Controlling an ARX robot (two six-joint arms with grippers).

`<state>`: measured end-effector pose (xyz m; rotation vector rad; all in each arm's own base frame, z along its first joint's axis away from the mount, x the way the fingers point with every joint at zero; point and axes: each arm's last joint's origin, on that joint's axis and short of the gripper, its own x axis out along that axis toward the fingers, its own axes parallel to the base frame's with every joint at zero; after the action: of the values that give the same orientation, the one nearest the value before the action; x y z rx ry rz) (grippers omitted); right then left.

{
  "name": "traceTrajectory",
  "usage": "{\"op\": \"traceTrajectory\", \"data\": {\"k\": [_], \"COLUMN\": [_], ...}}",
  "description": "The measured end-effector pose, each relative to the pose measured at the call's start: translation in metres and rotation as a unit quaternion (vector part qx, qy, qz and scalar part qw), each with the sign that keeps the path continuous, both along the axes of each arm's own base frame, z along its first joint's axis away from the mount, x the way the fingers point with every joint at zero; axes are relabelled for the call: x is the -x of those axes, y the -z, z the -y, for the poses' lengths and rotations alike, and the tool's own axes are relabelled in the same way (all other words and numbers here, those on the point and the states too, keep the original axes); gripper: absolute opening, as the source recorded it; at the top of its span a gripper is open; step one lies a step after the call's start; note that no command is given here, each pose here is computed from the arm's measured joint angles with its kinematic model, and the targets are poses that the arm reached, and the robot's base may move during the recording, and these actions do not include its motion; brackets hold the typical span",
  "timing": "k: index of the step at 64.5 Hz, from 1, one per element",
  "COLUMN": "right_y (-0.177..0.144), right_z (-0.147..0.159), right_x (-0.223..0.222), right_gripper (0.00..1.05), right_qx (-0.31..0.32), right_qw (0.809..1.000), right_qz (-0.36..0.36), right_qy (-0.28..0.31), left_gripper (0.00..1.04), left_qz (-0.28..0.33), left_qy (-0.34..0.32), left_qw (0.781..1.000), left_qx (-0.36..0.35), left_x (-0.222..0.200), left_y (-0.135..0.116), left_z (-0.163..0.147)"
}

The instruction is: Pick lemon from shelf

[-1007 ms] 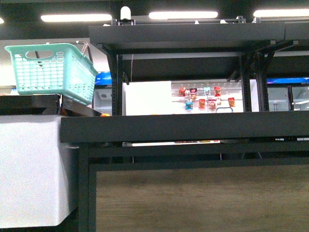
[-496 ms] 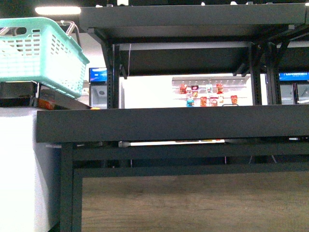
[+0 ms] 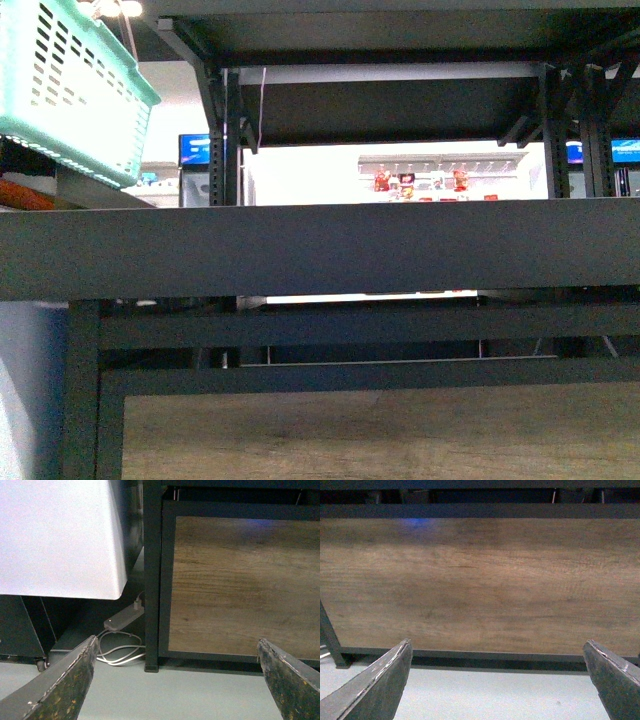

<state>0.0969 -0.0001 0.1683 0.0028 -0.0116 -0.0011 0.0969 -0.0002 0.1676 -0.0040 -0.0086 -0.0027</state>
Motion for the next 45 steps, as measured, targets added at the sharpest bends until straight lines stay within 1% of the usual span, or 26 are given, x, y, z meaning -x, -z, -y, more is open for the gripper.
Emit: {"op": "traceTrajectory", "data": {"k": [45], "right_y": [0.0000], "right_z": [0.0000], "right_x": [0.0000], "right_gripper": [1.02], "right_qx": [0.000], "right_qw": [1.000], "right_qz": [0.000], "right_qy": [-0.001], "left_gripper": [0.97], "left_qz": [0.000], "left_qy": [0.000], "left_qw": [1.000], "left_qx": [0.000], "left_x": [0.0000], "left_y": [0.0000], "left_z": [0.0000]}}
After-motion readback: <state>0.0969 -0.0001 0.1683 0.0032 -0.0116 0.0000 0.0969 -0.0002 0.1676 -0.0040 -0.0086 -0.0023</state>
